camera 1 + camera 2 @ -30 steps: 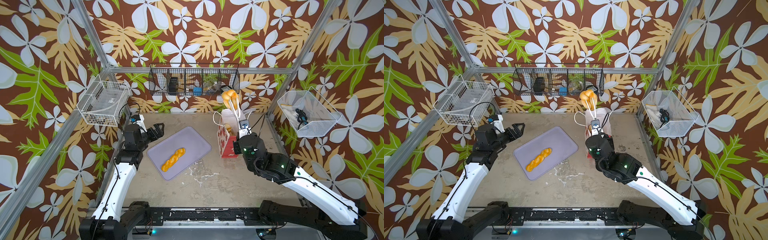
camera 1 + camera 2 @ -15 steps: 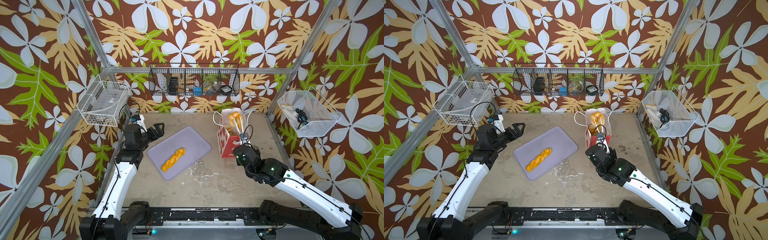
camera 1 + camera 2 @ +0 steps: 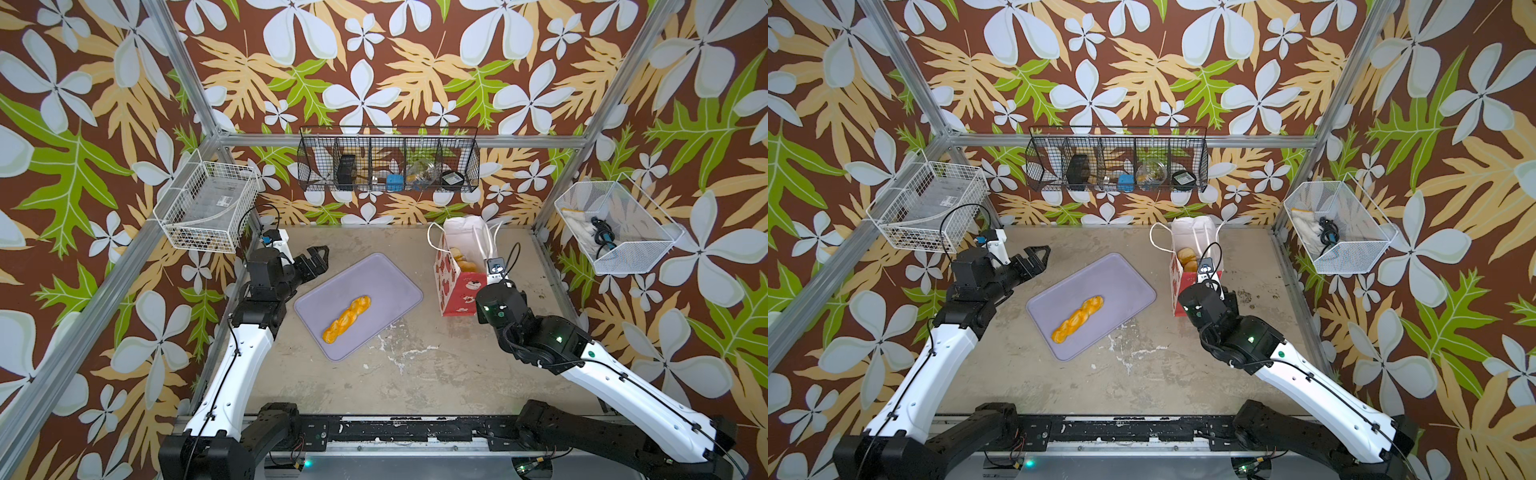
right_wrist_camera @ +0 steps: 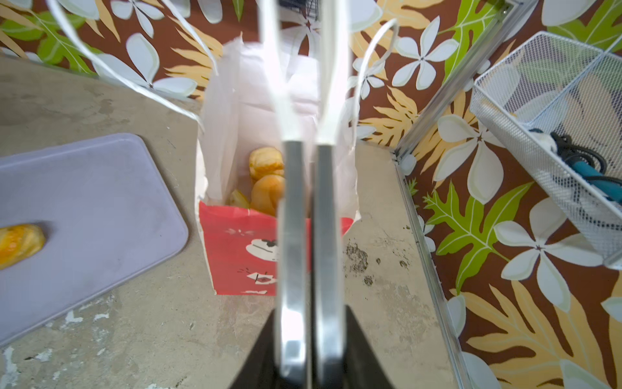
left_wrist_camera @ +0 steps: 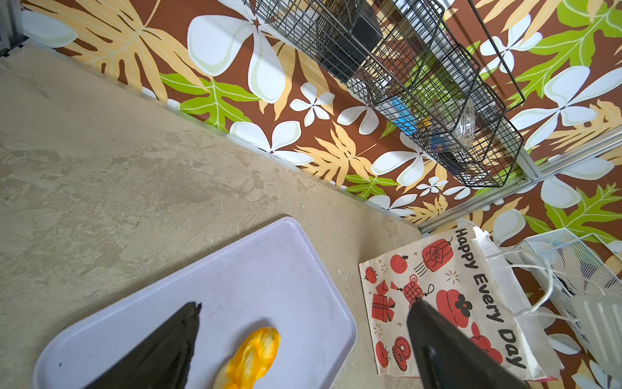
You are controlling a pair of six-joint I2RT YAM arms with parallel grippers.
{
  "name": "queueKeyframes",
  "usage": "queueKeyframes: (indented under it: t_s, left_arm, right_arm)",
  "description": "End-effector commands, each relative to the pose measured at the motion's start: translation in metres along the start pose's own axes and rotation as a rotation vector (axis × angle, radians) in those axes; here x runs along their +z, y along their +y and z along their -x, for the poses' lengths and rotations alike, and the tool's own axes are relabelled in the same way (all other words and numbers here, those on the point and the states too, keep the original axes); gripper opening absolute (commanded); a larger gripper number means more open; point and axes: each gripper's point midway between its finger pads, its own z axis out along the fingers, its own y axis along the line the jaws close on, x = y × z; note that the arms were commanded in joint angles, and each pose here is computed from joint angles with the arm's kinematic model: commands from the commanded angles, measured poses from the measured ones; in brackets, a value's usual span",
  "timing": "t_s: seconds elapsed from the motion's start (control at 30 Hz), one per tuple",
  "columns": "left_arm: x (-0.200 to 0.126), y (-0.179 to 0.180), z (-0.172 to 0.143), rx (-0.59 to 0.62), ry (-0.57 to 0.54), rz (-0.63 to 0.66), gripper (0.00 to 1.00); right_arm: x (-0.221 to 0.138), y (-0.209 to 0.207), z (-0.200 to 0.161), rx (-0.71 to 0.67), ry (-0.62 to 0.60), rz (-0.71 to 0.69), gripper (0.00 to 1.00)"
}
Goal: Pack bread into a paper bag
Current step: Place the fake bread in the paper bag, then move the fake bread onto the plate.
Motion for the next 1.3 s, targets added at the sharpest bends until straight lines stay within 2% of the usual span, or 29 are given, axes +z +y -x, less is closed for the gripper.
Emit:
queueKeyframes:
  t_s: [0.0, 0.1, 0.17, 0.27, 0.37, 0.6, 0.73, 1.03, 1.27]
  left_arm:
    - [-0.001, -0.004, 0.007, 0.014, -0.024, -0.013, 1.00]
    - [0.000, -0.003, 0.006, 0.013, -0.023, -0.010, 1.00]
    - [0.002, -0.002, 0.005, 0.012, -0.017, -0.007, 1.00]
    - [0.004, -0.001, 0.004, 0.004, -0.012, -0.007, 1.00]
    - [0.007, 0.000, 0.002, 0.000, -0.002, -0.007, 1.00]
    - [0.008, 0.002, 0.001, -0.003, -0.002, 0.000, 1.00]
    - [0.010, 0.003, 0.000, -0.005, 0.005, 0.000, 1.00]
    - [0.007, 0.006, -0.004, 0.001, 0.006, 0.005, 1.00]
    - [0.006, 0.004, -0.003, 0.006, 0.003, 0.001, 1.00]
  right_arm:
    - [-0.013, 0.018, 0.041, 0.000, -0.080, 0.129, 0.00]
    - [-0.030, 0.064, 0.053, -0.080, -0.081, 0.341, 0.00]
    - [-0.048, 0.104, 0.048, -0.170, -0.093, 0.456, 0.00]
    - [-0.066, 0.161, 0.020, -0.283, -0.065, 0.625, 0.00]
    - [-0.058, 0.198, -0.019, -0.311, 0.022, 0.737, 0.00]
    - [-0.006, 0.241, -0.112, -0.363, 0.223, 0.700, 0.00]
    - [0.018, 0.260, -0.144, -0.382, 0.305, 0.691, 0.00]
    - [0.061, 0.263, -0.167, -0.353, 0.386, 0.646, 0.00]
    - [0.086, 0.267, -0.161, -0.328, 0.387, 0.624, 0.00]
